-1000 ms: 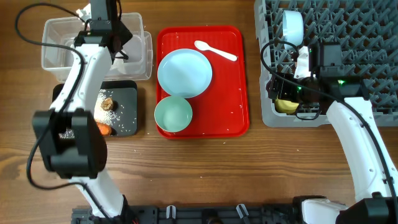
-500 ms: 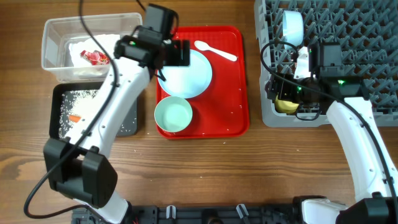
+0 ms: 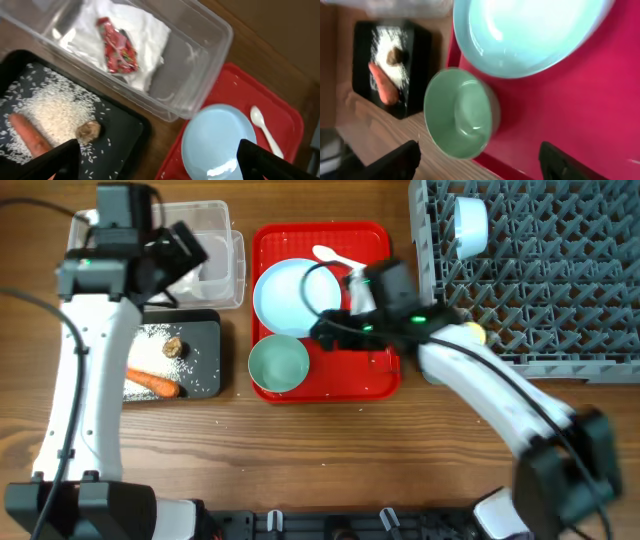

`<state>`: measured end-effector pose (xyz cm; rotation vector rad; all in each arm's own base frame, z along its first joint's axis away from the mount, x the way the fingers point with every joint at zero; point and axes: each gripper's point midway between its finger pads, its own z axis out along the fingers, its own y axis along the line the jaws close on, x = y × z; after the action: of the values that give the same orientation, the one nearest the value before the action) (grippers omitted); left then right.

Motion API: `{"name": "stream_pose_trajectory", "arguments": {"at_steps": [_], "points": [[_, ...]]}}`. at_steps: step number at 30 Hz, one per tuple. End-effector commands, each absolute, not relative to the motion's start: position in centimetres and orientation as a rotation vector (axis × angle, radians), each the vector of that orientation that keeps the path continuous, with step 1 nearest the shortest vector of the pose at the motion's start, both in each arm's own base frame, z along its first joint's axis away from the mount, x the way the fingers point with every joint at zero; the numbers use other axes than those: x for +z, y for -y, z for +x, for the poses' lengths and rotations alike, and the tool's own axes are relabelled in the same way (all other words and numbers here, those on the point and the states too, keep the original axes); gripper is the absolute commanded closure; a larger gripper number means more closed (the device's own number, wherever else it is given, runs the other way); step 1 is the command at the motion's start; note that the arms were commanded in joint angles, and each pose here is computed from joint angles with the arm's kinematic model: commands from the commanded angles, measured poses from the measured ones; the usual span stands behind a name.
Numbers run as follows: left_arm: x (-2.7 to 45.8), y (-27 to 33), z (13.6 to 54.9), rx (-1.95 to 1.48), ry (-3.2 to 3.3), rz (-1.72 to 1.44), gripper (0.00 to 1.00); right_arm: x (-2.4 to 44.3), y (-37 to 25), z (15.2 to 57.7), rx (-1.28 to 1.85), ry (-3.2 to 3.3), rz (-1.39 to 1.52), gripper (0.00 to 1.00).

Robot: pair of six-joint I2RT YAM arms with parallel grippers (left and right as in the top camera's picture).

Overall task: Sort waste into correct bins and load items into the dishwasher rack
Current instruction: 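Grasp the green bowl with the right gripper and place it in the rack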

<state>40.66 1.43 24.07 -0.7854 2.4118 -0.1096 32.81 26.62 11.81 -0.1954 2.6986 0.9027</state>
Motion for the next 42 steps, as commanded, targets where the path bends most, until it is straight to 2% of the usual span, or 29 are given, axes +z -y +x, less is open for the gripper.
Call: {"name": "stream_pose_trajectory", "arguments": {"at_steps": [1,3,6,10,11,13,14,19,22,25,28,33,37,42], "points": [[23.8,-4.9,40.4,-0.095,-2.359,-0.955,0.0,7.1,-31.4,30.9,1.139,-2.857,-0.098,0.27],[23.6,-5.9,40.0,-0.081,-2.358,-0.988,0.0,4.2,-32.0,30.1,1.153,-2.971,-0.005,0.28],[23.3,-6.2,39.6,-0.071,-2.372,-1.003,0.0,2.3,-32.7,30.5,1.167,-3.035,0.059,0.37],[23.1,-6.1,39.3,-0.066,-2.386,-1.007,0.0,1.9,-32.8,30.6,1.152,-3.059,0.066,0.72],[23.1,-6.1,39.2,-0.065,-2.387,-1.007,0.0,2.0,-32.8,30.6,1.154,-3.06,0.066,0.75],[23.1,-6.1,39.2,-0.065,-2.387,-1.007,0.0,2.3,-32.5,30.5,1.151,-3.059,0.055,0.91],[23.1,-6.1,39.2,-0.065,-2.389,-1.008,0.0,2.7,-32.3,30.5,1.142,-3.056,0.05,0.96],[23.1,-6.1,39.2,-0.065,-2.389,-1.008,0.0,7.6,-28.2,32.2,0.902,-2.937,-0.018,0.96],[23.1,-6.1,39.2,-0.064,-2.389,-1.008,0.0,14.0,-21.8,34.1,0.674,-2.767,0.069,0.96],[23.1,-6.1,39.2,-0.065,-2.389,-1.008,0.0,18.6,-9.7,36.2,0.098,-2.547,0.264,0.96],[23.1,-6.1,39.2,-0.064,-2.389,-1.008,0.0,22.0,1.1,36.2,-0.538,-2.304,0.483,0.96],[23.1,-6.1,39.2,-0.064,-2.389,-1.008,0.0,28.6,9.9,35.9,-1.042,-1.888,0.693,0.96],[23.1,-6.1,39.2,-0.064,-2.389,-1.008,0.0,28.6,14.4,37.6,-1.228,-1.859,0.698,0.96],[23.1,-6.1,39.2,-0.064,-2.389,-1.008,0.0,26.6,16.7,42.9,-1.418,-1.896,0.498,0.96]]}}
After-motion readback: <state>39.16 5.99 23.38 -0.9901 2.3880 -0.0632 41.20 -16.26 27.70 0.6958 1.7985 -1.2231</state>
